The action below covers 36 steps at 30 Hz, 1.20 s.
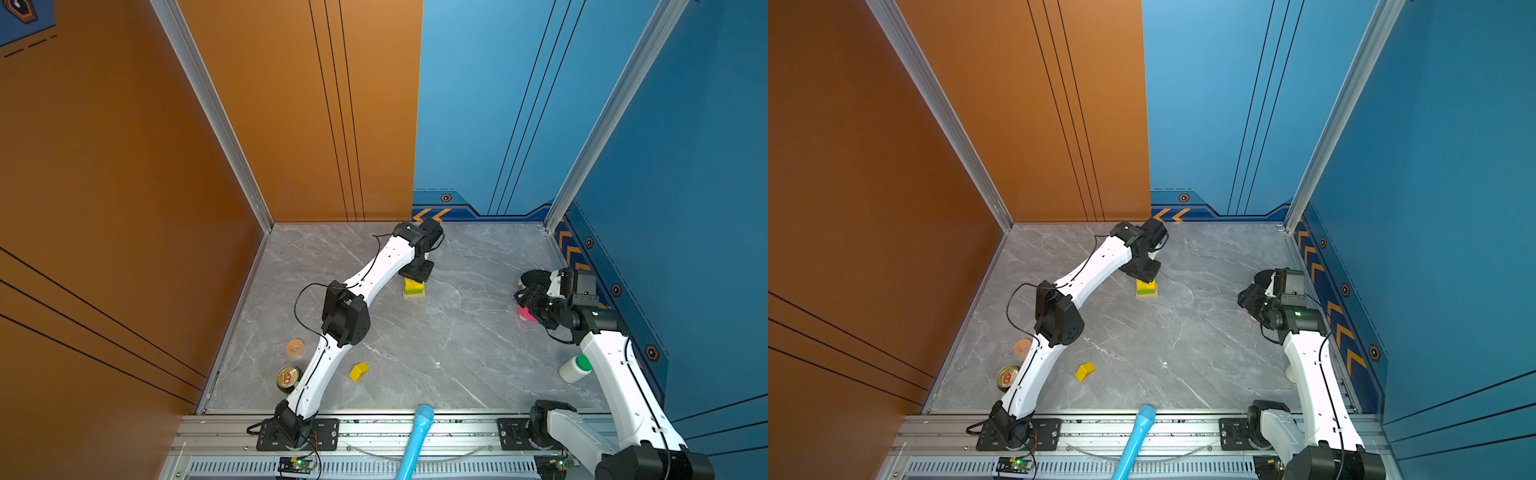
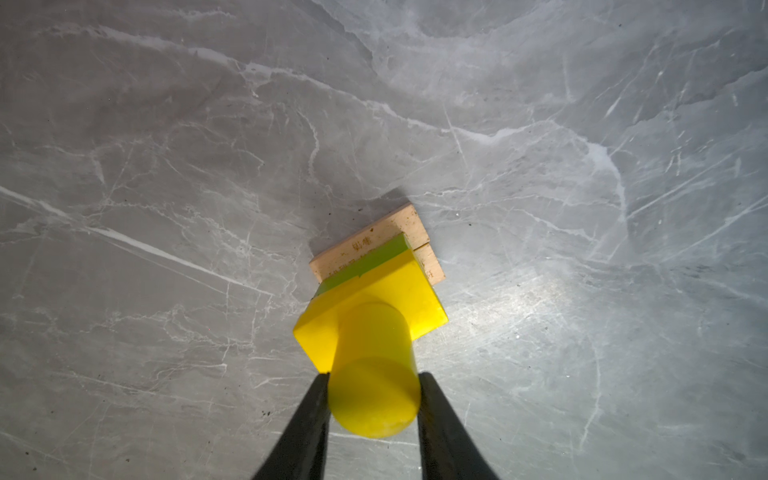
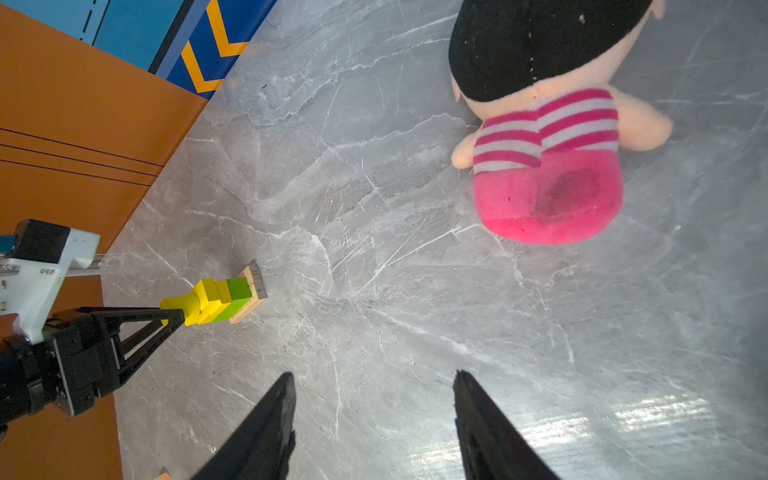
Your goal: Build the wood block tower
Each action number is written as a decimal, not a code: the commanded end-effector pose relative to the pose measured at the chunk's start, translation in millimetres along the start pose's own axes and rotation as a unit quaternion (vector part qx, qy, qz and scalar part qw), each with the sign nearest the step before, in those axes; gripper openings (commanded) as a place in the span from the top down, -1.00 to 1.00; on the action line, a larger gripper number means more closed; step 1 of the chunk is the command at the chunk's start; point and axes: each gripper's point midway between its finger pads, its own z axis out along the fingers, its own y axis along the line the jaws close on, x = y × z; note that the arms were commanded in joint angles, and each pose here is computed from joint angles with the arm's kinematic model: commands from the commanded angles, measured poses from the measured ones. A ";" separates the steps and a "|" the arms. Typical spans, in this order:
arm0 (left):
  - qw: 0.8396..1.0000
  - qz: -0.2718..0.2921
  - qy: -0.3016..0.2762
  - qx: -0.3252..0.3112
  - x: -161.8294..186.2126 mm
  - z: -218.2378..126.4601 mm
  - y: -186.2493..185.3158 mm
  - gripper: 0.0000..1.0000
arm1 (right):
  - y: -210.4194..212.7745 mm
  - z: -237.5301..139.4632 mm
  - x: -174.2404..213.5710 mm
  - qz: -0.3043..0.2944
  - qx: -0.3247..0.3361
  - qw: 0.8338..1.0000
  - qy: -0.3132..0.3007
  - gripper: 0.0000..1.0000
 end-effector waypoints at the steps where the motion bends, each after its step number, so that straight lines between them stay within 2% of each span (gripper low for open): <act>1: 1.000 -0.006 0.008 -0.011 4.0 0.2 9.2 0.26 | -0.3 0.3 -5.4 0.004 0.004 1.000 -0.009 -0.24; 26: 1.000 -0.011 0.006 -0.010 1.1 1.9 11.0 0.25 | 0.7 0.7 -5.2 0.003 0.004 1.000 -0.008 -0.24; 36: 1.000 -0.010 0.006 -0.006 0.7 3.0 7.7 0.16 | 0.3 1.1 -5.1 0.003 0.004 1.000 -0.008 -0.24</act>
